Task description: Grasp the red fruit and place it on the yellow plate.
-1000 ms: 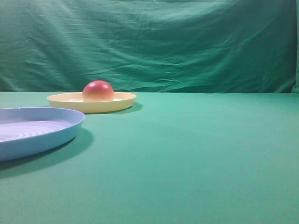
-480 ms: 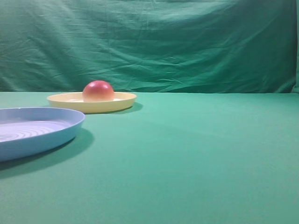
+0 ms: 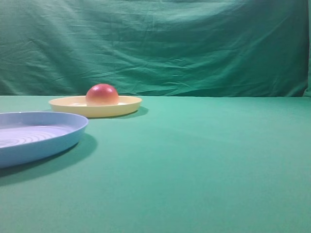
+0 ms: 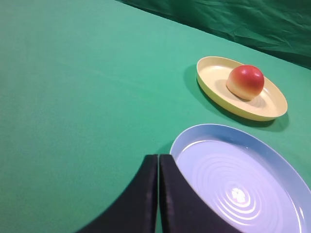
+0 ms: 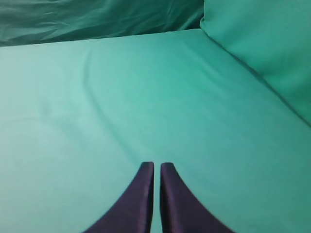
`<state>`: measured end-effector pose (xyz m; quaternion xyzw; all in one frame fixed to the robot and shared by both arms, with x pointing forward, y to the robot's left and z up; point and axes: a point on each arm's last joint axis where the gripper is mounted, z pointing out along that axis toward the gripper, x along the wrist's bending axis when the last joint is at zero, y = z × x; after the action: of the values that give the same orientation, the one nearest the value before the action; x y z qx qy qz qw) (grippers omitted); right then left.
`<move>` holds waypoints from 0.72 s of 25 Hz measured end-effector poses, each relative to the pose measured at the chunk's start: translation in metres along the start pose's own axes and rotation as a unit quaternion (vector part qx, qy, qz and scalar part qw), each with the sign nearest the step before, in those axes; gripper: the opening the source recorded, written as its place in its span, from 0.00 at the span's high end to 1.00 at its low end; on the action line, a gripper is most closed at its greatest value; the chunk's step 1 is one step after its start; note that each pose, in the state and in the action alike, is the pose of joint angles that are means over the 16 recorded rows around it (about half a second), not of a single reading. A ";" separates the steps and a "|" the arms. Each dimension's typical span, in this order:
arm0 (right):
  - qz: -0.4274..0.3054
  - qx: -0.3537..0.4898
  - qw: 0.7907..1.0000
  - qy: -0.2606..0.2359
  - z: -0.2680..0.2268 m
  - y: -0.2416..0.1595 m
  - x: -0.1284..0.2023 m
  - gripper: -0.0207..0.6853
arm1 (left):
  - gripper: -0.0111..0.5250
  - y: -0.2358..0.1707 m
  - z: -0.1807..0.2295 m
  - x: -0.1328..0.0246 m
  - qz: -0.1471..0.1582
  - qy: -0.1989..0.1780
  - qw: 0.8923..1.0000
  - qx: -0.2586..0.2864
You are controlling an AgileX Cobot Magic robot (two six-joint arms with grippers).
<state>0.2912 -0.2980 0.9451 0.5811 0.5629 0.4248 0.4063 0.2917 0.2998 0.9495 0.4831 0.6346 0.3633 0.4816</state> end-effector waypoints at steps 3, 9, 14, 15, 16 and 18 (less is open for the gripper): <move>-0.003 0.004 1.000 0.000 0.000 -0.001 0.000 0.93 | 0.98 0.000 0.000 0.000 0.000 0.000 1.000 0.000; -0.004 0.005 1.000 -0.001 0.000 -0.001 0.000 0.95 | 0.98 0.000 0.000 0.000 0.000 0.000 1.000 0.000; -0.005 0.005 1.000 -0.001 0.000 -0.001 0.000 0.95 | 0.98 0.000 0.000 0.000 0.000 0.000 1.000 0.000; -0.005 0.005 1.000 -0.001 0.000 -0.001 0.000 0.95 | 0.98 0.000 0.000 0.000 0.000 0.000 1.000 0.000; -0.005 0.005 1.000 -0.001 0.000 -0.001 0.000 0.95 | 0.98 0.000 0.000 0.000 0.000 0.000 1.000 0.000; -0.005 0.005 1.000 -0.001 0.000 -0.001 0.000 0.94 | 0.98 0.000 0.000 0.000 0.000 0.000 1.000 0.000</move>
<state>0.2909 -0.2981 0.9441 0.5807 0.5674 0.4197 0.4058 0.2917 0.2998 0.9495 0.4831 0.6346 0.3633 0.4816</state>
